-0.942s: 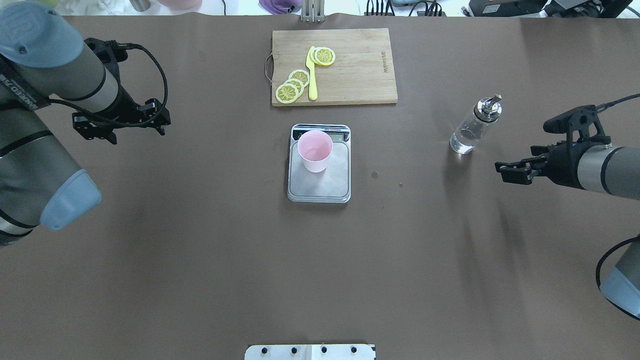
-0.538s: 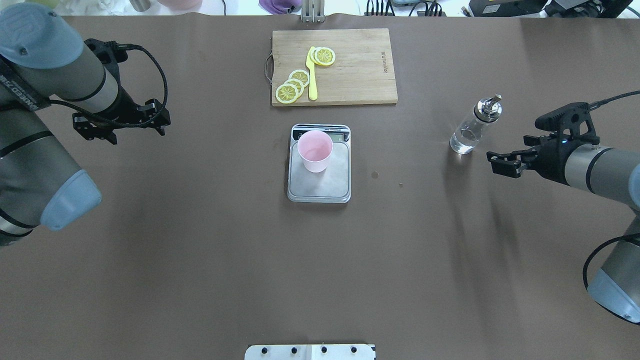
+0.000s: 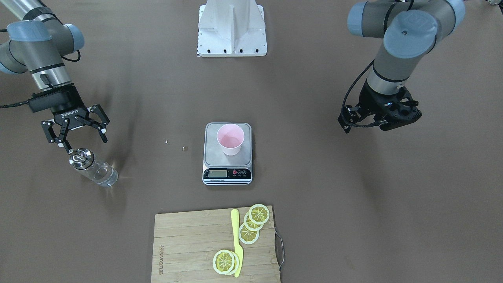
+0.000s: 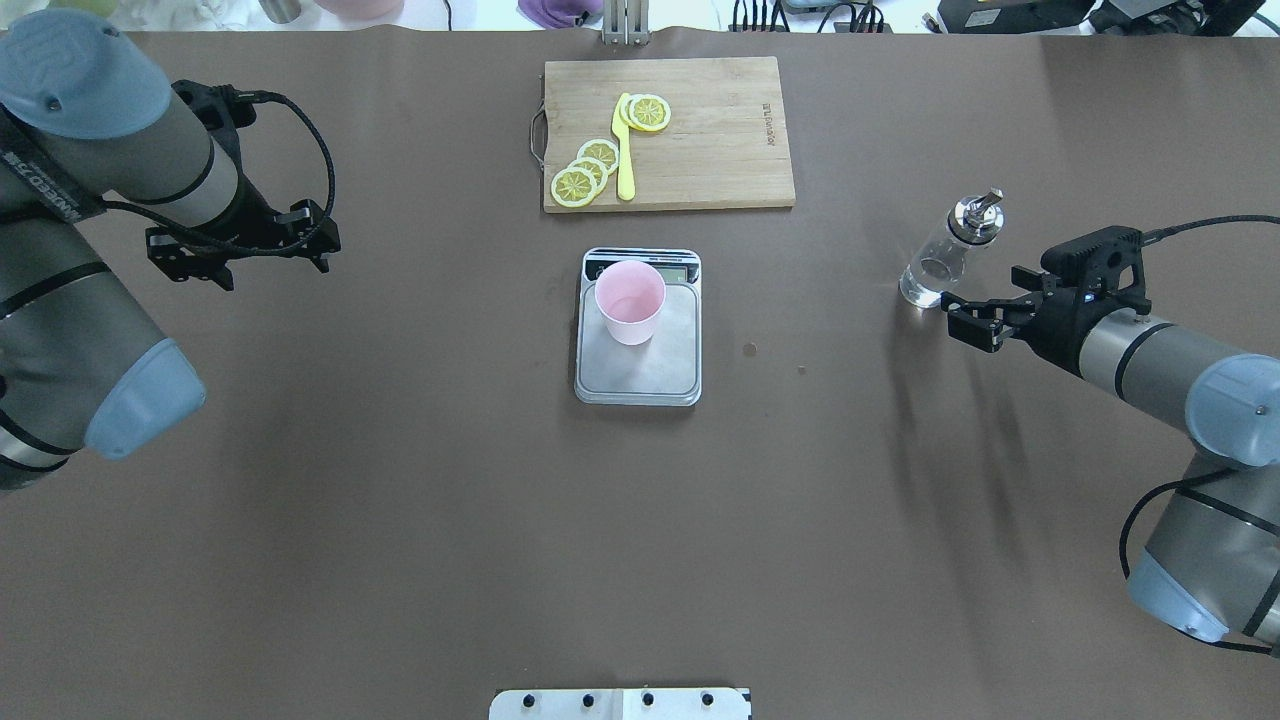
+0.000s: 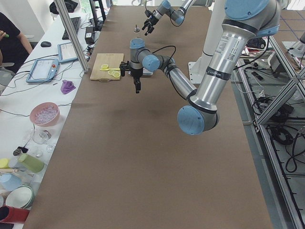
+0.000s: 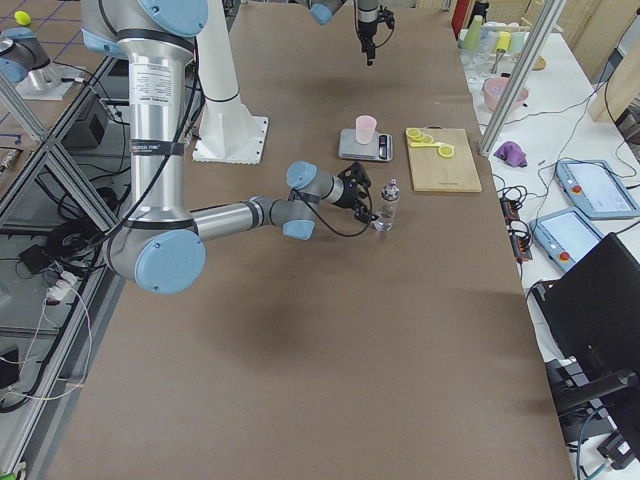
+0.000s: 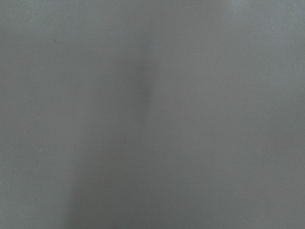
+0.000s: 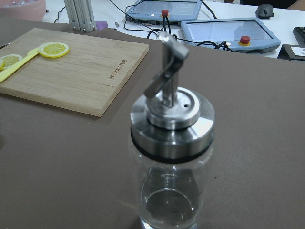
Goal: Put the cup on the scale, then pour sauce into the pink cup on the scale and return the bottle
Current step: 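Move the right gripper to the glass sauce bottle and grasp it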
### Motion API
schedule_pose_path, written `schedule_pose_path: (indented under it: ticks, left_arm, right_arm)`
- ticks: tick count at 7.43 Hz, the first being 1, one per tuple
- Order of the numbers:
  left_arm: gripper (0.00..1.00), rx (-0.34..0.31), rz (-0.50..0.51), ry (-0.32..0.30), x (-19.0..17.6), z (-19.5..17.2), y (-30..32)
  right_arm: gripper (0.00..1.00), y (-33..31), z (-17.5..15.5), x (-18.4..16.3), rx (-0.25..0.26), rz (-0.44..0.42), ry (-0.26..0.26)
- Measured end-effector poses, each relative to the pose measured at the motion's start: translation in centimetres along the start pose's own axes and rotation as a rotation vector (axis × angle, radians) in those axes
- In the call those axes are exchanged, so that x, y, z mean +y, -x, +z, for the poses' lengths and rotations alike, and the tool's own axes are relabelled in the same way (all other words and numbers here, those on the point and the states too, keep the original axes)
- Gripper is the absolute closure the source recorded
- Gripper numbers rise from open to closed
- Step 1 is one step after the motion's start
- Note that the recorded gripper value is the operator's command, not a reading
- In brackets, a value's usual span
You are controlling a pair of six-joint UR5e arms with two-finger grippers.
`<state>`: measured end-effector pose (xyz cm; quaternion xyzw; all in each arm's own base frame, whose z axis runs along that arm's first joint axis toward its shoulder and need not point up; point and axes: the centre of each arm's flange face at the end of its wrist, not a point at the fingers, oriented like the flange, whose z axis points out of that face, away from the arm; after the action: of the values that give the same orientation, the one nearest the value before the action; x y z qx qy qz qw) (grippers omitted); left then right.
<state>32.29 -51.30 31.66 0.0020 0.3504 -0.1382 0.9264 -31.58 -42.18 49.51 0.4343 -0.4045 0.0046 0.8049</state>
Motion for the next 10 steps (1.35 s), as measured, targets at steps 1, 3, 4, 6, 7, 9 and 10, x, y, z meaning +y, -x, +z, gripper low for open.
schedule_pose_path:
  ticks: [1,3,4,6,7,9,10]
  left_arm:
    - [0.01,-0.002,-0.001,0.001,-0.1,0.2,0.0]
    - [0.01,0.000,-0.001,0.001,-0.5,1.1,0.0]
    - [0.01,-0.003,-0.002,0.002,-0.6,1.5,0.1]
    - [0.01,-0.007,-0.005,0.004,-0.8,2.1,0.2]
    - [0.01,-0.010,-0.007,0.006,-0.9,2.2,0.3]
    - [0.01,-0.014,-0.009,0.008,-1.1,2.6,0.4]
    - [0.01,-0.012,-0.009,0.007,-1.1,2.7,0.4]
  right_arm:
    - [0.02,-0.6,0.3,0.6,0.003,0.000,-0.023]
    - [0.02,-0.2,1.8,1.0,0.029,-0.005,-0.061]
    - [0.02,0.3,2.5,1.2,0.035,-0.008,-0.070]
    - [0.03,1.7,3.4,1.4,0.033,-0.013,-0.081]
    - [0.03,2.2,3.9,1.3,0.032,-0.014,-0.084]
    - [0.03,2.3,5.0,1.6,0.038,-0.023,-0.079]
    - [0.03,2.1,5.2,1.6,0.044,-0.035,-0.079]
